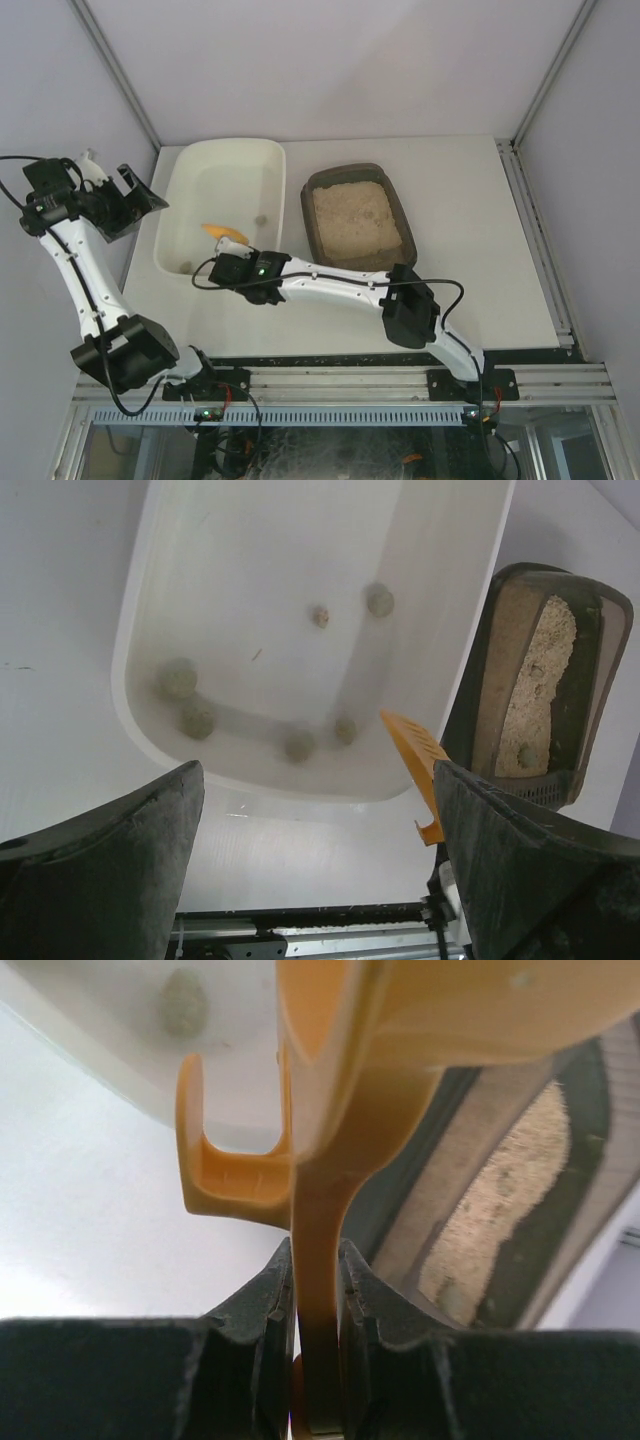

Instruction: Clean the litter box

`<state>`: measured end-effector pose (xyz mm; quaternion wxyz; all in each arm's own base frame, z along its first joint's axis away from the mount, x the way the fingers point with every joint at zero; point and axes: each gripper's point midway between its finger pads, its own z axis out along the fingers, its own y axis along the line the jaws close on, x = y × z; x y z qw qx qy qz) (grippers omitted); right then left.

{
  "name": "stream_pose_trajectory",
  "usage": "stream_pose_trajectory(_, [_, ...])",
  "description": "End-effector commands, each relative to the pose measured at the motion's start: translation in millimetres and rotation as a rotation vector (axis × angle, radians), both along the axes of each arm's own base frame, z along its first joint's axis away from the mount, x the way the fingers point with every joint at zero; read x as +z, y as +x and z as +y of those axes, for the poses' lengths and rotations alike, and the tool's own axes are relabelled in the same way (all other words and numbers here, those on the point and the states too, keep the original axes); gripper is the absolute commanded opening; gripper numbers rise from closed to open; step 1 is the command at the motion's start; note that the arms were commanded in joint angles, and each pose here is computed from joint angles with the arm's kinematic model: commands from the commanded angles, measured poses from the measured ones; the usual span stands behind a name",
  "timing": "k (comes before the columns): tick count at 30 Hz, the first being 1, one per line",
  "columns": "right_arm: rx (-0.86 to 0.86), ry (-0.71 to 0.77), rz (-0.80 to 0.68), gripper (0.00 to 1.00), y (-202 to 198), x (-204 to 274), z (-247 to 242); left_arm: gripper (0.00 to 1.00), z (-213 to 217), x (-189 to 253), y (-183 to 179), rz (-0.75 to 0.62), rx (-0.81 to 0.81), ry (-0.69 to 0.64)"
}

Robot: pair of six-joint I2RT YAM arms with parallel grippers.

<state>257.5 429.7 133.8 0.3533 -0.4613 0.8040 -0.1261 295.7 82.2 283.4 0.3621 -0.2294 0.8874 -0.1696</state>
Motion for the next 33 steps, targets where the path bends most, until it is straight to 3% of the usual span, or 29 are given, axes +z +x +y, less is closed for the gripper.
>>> stream_pose_trajectory(1, [-0.045, -0.121, -0.234, 0.00, 32, 21, -16, 1.00, -6, 17, -1, -0.077, -0.001, 0.006])
stream_pose_trajectory(4, [-0.056, -0.091, -0.254, 0.00, 35, 31, -15, 1.00, -9, 19, 0, -0.091, -0.036, 0.010])
stream_pose_trajectory(8, [-0.108, 0.078, -0.190, 0.00, 33, 58, -23, 0.99, -31, 31, 7, -0.166, -0.222, 0.031])
stream_pose_trajectory(13, [-0.197, 0.317, -0.135, 0.00, 20, 100, -65, 1.00, -44, 54, 37, -0.178, -0.338, 0.236])
stream_pose_trajectory(18, [-0.361, 0.594, -0.012, 0.00, -5, 113, -126, 1.00, -88, 70, 86, -0.221, -0.545, 0.383])
stream_pose_trajectory(26, [-0.604, 0.966, 0.082, 0.00, -30, 94, -205, 1.00, -225, 50, 194, -0.330, -0.809, 0.659])
stream_pose_trajectory(33, [-0.646, 1.023, 0.170, 0.00, -33, 65, -215, 1.00, -368, 12, 197, -0.566, -1.189, 0.771])
